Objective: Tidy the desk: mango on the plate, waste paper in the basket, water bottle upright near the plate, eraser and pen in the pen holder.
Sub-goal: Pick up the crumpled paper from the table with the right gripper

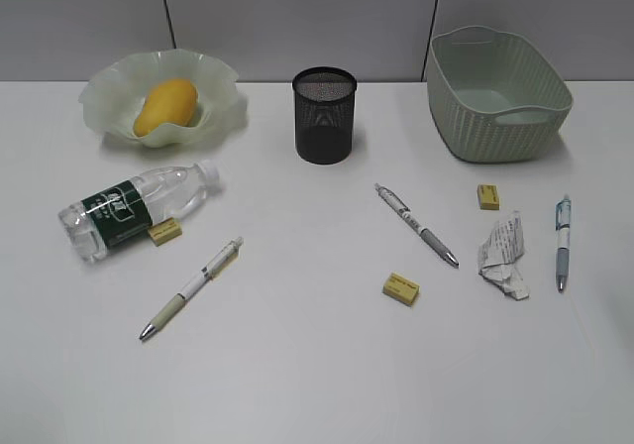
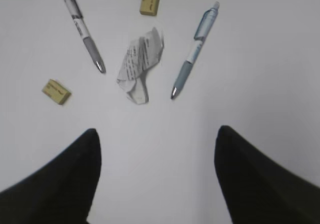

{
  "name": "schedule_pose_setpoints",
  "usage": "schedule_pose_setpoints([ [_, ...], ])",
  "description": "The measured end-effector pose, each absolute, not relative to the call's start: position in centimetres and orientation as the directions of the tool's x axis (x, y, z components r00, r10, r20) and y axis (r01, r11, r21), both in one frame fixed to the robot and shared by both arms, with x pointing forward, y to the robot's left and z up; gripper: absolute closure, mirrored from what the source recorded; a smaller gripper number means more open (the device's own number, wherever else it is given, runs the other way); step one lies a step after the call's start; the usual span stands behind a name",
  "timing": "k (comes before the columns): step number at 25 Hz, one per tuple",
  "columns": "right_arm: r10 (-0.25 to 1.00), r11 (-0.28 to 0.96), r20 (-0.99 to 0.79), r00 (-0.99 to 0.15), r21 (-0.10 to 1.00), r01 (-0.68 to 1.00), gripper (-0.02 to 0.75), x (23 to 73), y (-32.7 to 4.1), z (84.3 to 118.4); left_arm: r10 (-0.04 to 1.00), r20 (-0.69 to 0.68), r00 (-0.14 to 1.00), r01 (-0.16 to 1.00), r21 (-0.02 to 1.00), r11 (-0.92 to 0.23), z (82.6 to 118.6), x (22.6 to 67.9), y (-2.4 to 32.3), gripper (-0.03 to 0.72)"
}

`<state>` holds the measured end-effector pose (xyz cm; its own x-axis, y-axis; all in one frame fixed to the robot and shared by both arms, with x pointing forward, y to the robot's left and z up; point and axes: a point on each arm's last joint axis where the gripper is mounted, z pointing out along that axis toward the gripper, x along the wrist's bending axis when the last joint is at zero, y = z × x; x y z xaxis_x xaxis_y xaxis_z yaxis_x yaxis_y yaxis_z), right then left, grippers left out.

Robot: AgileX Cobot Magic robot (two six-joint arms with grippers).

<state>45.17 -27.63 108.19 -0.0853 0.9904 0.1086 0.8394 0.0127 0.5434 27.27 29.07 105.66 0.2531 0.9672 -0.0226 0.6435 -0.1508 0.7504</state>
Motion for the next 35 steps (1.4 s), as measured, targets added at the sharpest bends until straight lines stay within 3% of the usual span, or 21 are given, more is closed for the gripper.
schedule_pose_setpoints([
  [7, 0.978, -0.064, 0.209, -0.025, 0.404, 0.913, 0.18, 52.1, -26.4, 103.9, 0.967, -0.025, 0.254, 0.644, 0.75, -0.15, 105.7, 27.3, 29.1, 0.239],
  [14, 0.985, -0.026, 0.173, -0.025, 0.29, 0.957, 0.18, 54.7, -23.1, 98.6, 0.967, -0.025, 0.254, 0.644, 0.75, -0.15, 105.7, 27.3, 29.1, 0.251],
  [27, 0.982, -0.165, 0.136, 0.128, 0.308, 0.937, 0.181, 57.6, -21.7, 92.3, 0.967, -0.025, 0.254, 0.644, 0.75, -0.15, 105.7, 27.3, 29.0, 0.253],
  [35, 0.983, -0.17, 0.122, 0.141, 0.282, 0.944, 0.276, 58.3, -21.6, 89.0, 0.967, -0.025, 0.254, 0.644, 0.75, -0.15, 105.7, 27.3, 29.0, 0.256],
])
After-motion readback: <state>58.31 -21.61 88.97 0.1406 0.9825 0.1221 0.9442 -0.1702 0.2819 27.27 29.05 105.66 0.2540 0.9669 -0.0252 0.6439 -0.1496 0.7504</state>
